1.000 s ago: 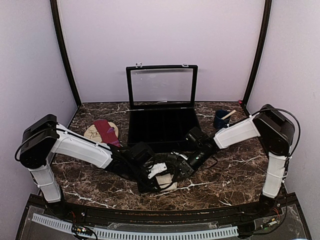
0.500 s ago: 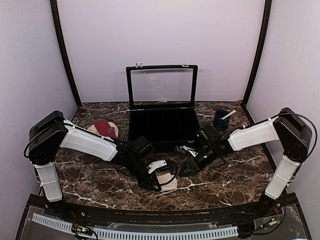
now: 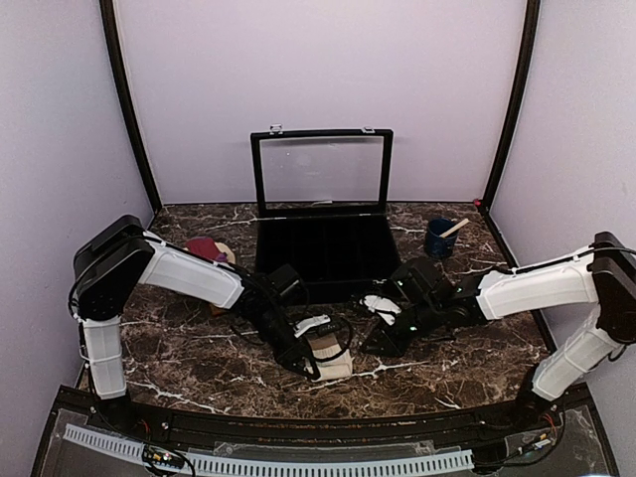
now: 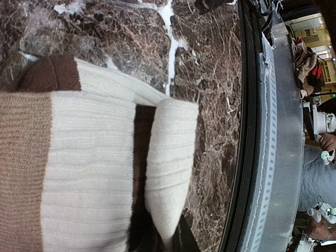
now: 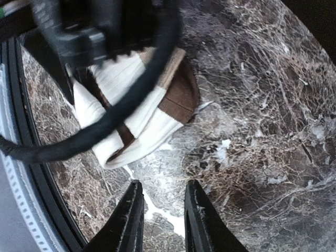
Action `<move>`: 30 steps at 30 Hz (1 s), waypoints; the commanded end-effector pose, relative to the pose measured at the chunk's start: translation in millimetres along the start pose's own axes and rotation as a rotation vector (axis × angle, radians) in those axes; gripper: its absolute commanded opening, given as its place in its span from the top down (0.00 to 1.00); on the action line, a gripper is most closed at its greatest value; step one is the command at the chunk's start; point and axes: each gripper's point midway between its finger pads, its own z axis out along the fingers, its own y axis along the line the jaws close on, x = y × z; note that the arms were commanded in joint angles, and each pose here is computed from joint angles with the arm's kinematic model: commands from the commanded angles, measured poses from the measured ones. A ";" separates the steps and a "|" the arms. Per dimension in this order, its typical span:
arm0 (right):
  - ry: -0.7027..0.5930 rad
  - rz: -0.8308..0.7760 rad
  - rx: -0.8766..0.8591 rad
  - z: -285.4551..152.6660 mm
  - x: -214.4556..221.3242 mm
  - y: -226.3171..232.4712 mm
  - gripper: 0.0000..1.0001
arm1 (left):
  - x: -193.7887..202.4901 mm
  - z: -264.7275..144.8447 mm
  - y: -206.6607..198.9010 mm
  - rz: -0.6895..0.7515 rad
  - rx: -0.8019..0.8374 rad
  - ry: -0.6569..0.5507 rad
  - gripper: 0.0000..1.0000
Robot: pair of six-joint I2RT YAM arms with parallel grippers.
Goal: Roll the socks
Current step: Roll the sock at the center of the board.
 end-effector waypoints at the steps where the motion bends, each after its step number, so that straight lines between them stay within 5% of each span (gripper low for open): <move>1: -0.067 -0.159 0.117 -5.9 -10.9 5.6 0.75 | 39.3 7.5 7.9 -0.120 0.019 0.130 1.00; 17: 0.009 -0.455 0.110 11.1 3.1 61.6 0.75 | 44.4 15.2 9.3 -0.151 0.076 0.151 1.00; 30: 0.105 -0.627 0.100 38.6 11.6 83.3 0.54 | 45.1 15.3 7.9 -0.153 0.086 0.159 1.00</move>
